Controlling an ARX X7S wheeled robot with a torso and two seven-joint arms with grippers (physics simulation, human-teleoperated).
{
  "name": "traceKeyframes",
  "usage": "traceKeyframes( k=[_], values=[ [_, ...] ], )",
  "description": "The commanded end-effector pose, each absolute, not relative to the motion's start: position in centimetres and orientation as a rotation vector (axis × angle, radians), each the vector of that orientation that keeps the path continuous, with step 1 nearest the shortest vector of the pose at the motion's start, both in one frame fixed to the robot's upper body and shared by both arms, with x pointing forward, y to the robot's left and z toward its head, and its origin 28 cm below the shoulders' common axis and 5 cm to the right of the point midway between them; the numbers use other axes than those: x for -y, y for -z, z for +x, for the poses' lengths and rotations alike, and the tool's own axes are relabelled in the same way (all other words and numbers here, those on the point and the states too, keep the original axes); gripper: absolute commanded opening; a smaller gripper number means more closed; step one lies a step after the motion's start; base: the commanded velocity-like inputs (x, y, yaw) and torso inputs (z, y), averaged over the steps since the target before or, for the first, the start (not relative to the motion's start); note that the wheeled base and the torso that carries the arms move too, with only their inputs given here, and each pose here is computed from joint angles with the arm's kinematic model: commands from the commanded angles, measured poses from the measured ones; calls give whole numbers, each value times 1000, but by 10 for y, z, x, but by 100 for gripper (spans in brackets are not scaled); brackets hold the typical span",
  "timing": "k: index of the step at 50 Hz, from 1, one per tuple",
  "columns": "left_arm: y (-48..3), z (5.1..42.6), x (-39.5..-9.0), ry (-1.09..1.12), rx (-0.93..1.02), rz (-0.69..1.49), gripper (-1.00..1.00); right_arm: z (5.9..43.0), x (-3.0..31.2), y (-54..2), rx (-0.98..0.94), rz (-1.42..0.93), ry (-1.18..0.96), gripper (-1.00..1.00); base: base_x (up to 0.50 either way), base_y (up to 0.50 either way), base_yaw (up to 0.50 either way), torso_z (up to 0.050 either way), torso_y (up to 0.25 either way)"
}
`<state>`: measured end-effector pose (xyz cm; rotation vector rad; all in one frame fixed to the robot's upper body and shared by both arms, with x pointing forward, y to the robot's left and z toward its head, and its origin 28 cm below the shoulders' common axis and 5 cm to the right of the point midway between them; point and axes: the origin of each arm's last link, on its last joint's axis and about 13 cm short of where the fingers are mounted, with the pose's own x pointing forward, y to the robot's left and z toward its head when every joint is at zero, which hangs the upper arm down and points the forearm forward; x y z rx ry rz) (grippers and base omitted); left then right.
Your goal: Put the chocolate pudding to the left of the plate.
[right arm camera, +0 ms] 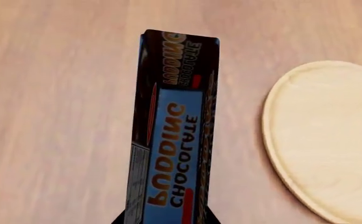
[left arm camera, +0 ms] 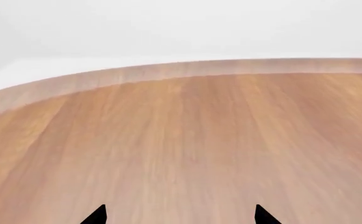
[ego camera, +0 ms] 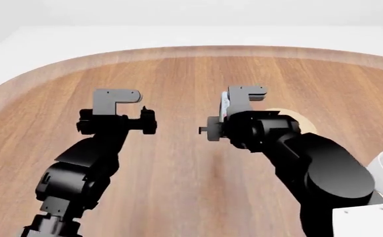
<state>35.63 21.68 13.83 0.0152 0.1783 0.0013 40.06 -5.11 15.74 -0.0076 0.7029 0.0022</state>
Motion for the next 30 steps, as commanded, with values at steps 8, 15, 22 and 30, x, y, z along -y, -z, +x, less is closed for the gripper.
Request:
traceKeyframes(
  k=[8, 15, 22, 30],
  values=[
    [-175, 399, -221, -22, -227, 1, 100, 409, 59, -183, -633, -54, -4, -100, 2, 0, 0, 0, -135],
    [-192, 396, -222, -27, -203, -1, 100, 408, 60, -199, -599, -60, 2, -100, -2, 0, 0, 0, -250],
    [-206, 394, -222, -28, -182, 2, 100, 405, 61, -214, -567, -60, 2, -100, 0, 0, 0, 0, -250],
    [-222, 388, -219, -22, -154, 12, 100, 403, 64, -234, -517, -50, 16, -100, 0, 0, 0, 0, -46]
  ],
)
